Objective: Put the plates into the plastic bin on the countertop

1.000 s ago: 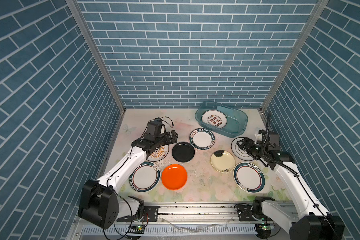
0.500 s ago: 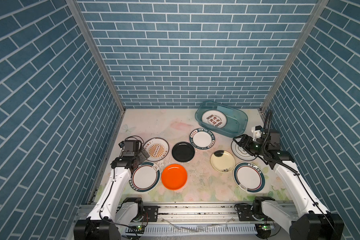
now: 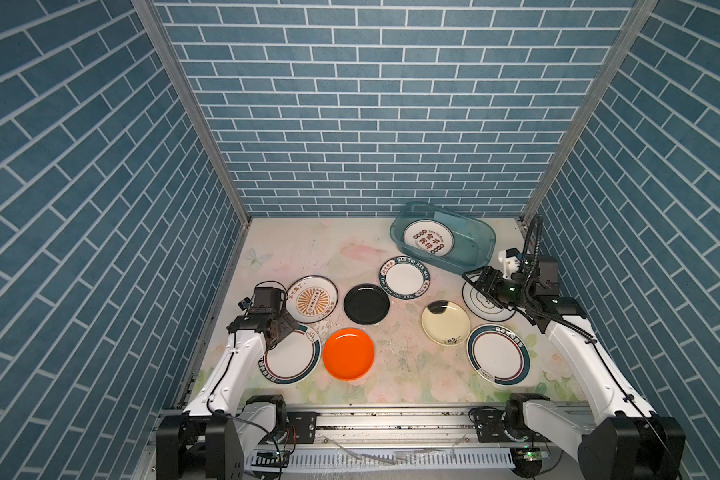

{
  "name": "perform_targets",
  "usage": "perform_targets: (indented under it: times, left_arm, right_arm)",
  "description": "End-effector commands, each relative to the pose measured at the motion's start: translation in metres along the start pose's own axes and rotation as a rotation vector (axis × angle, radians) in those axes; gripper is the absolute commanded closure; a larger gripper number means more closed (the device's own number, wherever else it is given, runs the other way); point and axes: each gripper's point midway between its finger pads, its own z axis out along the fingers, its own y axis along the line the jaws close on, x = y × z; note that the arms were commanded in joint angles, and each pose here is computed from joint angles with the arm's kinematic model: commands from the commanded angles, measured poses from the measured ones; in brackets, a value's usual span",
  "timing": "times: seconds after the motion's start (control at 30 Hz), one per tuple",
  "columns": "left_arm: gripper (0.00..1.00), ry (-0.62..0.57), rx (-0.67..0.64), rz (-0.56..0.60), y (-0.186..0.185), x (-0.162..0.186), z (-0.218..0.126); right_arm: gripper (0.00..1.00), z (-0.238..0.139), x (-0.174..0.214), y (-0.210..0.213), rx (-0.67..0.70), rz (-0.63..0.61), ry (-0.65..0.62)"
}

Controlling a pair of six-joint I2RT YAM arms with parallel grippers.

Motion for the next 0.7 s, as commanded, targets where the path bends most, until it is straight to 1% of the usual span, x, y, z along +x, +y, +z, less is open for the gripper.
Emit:
perform_targets:
  times: [0.0, 0.2, 0.43, 0.67]
  left_arm:
    - [0.0, 0.004, 0.009, -0.015, -0.003, 0.001, 0.009]
    - [0.01, 0.004, 0.044, -0.042, -0.013, 0.0, 0.025]
    - [0.0, 0.015, 0.019, 0.003, -0.022, -0.008, 0.04]
    - [0.0, 0.005, 0.034, 0.036, -0.033, -0.018, 0.047]
  right_arm:
    - [0.2, -0.002, -0.005, 0.004, -0.005, -0.052, -0.008]
    - [0.2, 0.0, -0.003, 0.0, 0.006, -0.043, 0.0]
    - [0.2, -0.005, 0.0, -0.004, 0.036, -0.036, -0.003]
    - [0.2, -0.007, 0.0, -0.008, 0.056, -0.028, -0.02]
